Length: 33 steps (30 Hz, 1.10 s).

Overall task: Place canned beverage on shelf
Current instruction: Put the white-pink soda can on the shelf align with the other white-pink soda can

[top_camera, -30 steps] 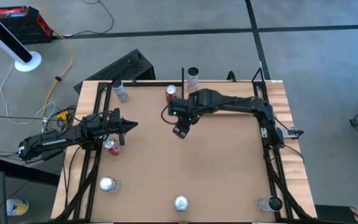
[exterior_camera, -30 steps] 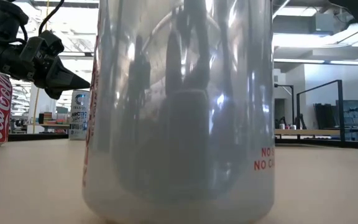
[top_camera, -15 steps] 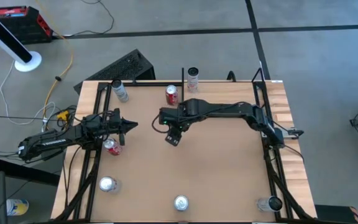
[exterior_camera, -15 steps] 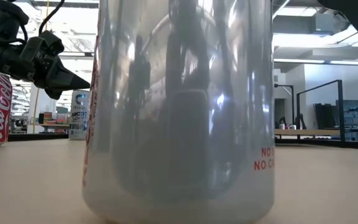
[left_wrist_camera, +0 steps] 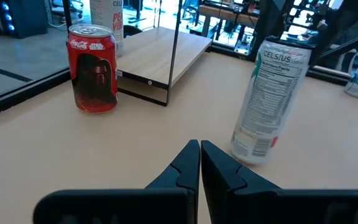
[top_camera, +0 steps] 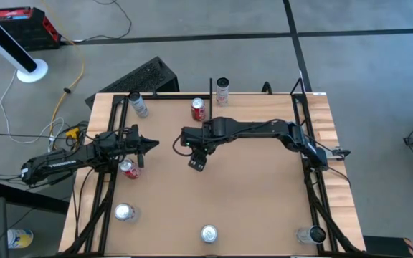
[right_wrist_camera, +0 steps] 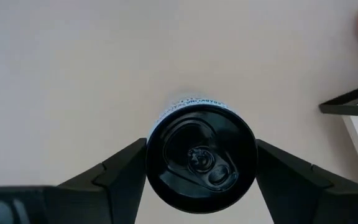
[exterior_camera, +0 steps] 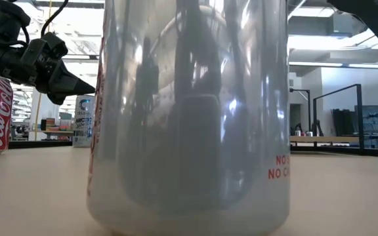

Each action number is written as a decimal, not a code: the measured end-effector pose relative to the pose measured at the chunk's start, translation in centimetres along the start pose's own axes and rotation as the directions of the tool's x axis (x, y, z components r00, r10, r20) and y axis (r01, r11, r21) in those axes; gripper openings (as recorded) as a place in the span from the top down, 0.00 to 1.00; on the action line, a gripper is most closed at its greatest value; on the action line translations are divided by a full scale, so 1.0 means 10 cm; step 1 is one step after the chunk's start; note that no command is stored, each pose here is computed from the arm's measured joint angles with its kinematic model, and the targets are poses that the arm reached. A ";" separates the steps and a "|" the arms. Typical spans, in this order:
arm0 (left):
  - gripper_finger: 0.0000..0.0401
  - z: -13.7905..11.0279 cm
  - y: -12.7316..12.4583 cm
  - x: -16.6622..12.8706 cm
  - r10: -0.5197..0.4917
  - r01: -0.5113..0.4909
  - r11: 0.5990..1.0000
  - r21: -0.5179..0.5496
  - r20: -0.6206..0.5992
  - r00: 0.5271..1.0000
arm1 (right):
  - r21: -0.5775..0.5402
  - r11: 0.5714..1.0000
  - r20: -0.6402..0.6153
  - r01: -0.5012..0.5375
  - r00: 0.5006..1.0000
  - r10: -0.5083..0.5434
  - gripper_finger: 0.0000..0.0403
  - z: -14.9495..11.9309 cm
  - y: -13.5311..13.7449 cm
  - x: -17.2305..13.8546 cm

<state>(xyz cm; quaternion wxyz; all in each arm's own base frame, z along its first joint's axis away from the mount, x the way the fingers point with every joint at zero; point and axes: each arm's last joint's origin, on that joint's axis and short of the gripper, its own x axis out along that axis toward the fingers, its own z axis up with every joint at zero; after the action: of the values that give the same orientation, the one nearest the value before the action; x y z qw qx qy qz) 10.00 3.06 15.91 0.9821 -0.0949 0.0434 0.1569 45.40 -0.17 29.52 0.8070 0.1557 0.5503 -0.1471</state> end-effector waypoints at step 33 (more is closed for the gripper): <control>1.00 0.00 0.00 0.00 -0.001 0.001 1.000 0.000 0.000 1.000 | -0.215 0.975 0.062 -0.057 0.995 0.072 0.14 -0.24 0.07 -0.94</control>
<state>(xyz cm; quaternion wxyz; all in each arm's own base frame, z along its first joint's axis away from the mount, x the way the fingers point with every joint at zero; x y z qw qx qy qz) 10.00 3.06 15.91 0.9821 -0.0950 0.0436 0.1565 40.36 2.06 37.51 0.8419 0.0812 0.5293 -0.0663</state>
